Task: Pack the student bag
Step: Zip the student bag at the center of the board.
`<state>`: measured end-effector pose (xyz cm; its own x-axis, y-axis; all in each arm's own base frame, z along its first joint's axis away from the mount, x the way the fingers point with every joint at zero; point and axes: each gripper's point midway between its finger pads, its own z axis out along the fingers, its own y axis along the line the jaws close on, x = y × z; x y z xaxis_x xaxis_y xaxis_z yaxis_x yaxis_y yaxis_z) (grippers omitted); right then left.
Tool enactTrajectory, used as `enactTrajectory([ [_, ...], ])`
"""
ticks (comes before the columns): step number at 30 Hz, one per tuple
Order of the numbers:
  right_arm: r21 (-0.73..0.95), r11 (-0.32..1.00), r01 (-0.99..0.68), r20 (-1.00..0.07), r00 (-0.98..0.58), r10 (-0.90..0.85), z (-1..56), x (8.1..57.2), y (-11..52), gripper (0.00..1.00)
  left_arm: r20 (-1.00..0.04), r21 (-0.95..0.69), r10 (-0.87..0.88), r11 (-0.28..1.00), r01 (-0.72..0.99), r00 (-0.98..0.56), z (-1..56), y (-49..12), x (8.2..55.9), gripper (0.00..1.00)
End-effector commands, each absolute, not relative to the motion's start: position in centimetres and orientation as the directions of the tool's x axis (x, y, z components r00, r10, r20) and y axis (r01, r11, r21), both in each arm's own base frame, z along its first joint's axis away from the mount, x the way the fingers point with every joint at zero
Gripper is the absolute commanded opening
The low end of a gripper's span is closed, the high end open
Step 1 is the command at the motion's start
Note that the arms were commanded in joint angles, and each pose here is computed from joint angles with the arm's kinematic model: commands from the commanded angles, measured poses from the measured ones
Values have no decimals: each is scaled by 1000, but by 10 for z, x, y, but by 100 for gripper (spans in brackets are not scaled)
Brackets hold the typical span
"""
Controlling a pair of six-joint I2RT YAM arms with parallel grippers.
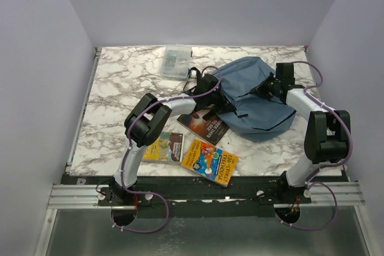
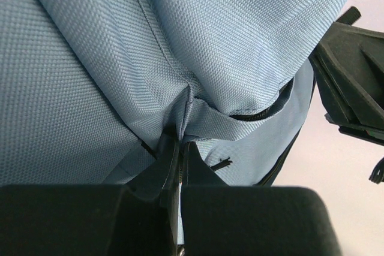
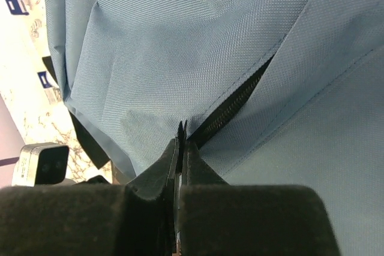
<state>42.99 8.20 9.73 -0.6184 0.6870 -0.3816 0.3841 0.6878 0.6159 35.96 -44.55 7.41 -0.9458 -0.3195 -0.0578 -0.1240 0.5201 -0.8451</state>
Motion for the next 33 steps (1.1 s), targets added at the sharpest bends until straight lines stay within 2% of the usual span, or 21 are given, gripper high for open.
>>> enactTrajectory([
  [1,582,695,422,-433,-563,704,117,429,68,0,-55,-839,-349,525,-146,-936,82,-439,359,0],
  [11,539,718,441,-483,-536,692,130,434,44,0,16,-804,-416,535,-259,-909,62,-424,353,0],
  [16,546,710,444,-464,-546,698,126,446,30,0,15,-792,-430,545,-274,-903,60,-420,353,0],
  [21,500,730,465,-507,-527,683,129,448,11,0,-2,-791,-433,552,-263,-901,63,-418,355,0],
  [25,446,726,524,-543,-486,685,123,457,-29,0,-13,-789,-431,559,-256,-902,64,-417,356,0],
  [33,336,682,650,-600,-410,687,74,479,-117,0,-21,-792,-426,559,-245,-904,66,-419,358,0],
])
